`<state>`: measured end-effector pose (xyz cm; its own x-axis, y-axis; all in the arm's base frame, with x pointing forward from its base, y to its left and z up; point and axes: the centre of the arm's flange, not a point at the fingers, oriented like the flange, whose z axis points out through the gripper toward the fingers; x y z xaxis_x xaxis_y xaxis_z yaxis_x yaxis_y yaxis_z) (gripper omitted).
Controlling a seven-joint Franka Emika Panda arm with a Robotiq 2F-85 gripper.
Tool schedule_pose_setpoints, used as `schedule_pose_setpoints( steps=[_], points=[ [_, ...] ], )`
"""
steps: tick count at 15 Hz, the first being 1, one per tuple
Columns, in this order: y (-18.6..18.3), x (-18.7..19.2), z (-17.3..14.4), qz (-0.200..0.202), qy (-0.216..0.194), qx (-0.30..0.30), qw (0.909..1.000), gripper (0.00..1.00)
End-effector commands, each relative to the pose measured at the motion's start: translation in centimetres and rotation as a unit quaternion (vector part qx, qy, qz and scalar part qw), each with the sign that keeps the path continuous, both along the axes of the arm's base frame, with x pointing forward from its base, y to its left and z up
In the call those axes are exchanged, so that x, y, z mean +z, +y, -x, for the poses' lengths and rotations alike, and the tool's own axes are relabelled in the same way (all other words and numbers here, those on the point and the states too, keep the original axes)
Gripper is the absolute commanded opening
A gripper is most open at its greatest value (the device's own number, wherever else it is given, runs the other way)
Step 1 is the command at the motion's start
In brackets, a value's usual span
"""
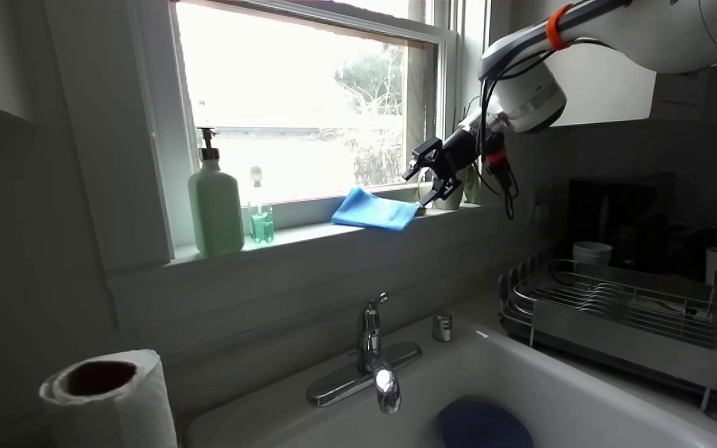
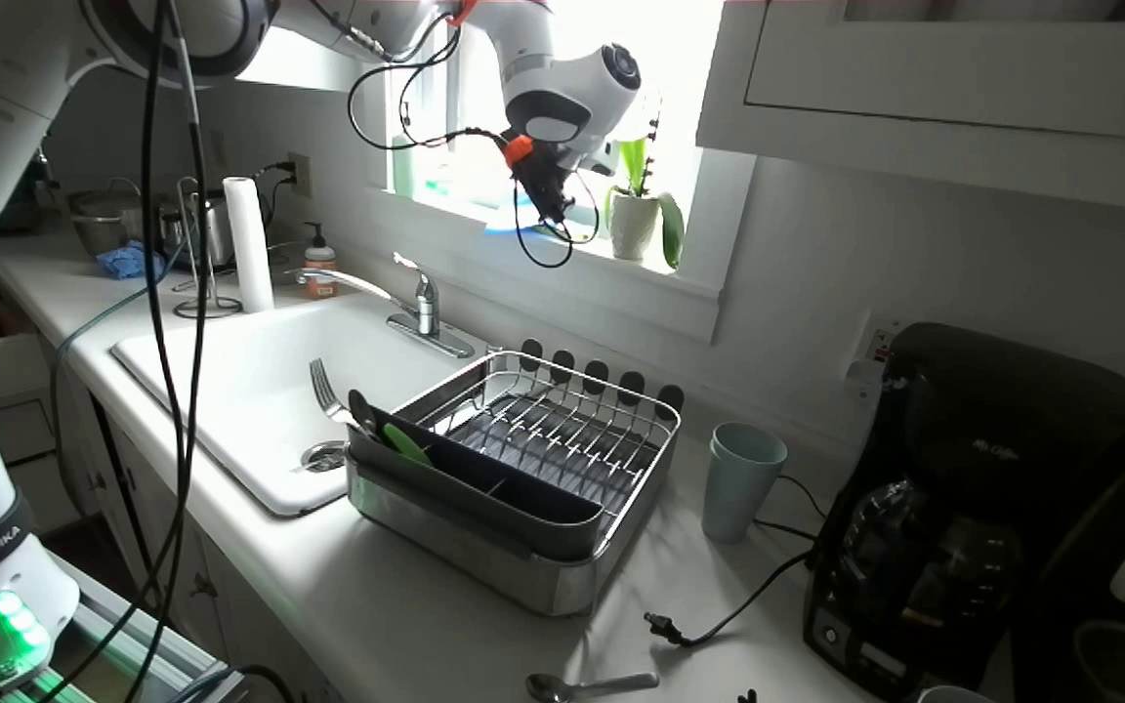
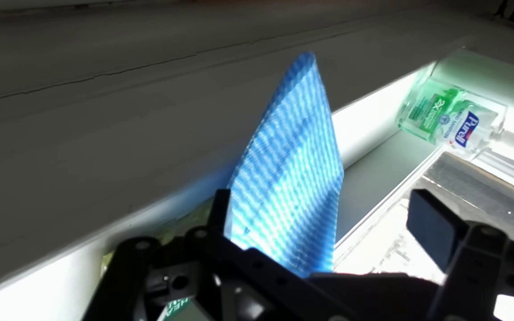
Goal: Put the blue towel over the tap faucet
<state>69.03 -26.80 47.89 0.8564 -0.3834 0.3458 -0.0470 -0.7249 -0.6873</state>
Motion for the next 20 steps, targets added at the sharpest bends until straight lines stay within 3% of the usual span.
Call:
schedule_pose_setpoints(
  steps=[1,7,10,12,20],
  points=[
    [0.0,0.6,0.1,0.003,0.001,0.007,1.0000,1.00],
    [-0.5,-0.2,0.5,0.022,0.030,0.011,0.9992,1.00],
    [-0.9,-0.3,0.1,0.027,0.020,0.008,0.9994,0.98],
    [-0.9,-0.5,-0.1,0.029,0.017,0.007,0.9994,0.73],
    [-1.6,-0.4,0.8,0.037,0.026,-0.003,0.9990,0.21]
  ],
)
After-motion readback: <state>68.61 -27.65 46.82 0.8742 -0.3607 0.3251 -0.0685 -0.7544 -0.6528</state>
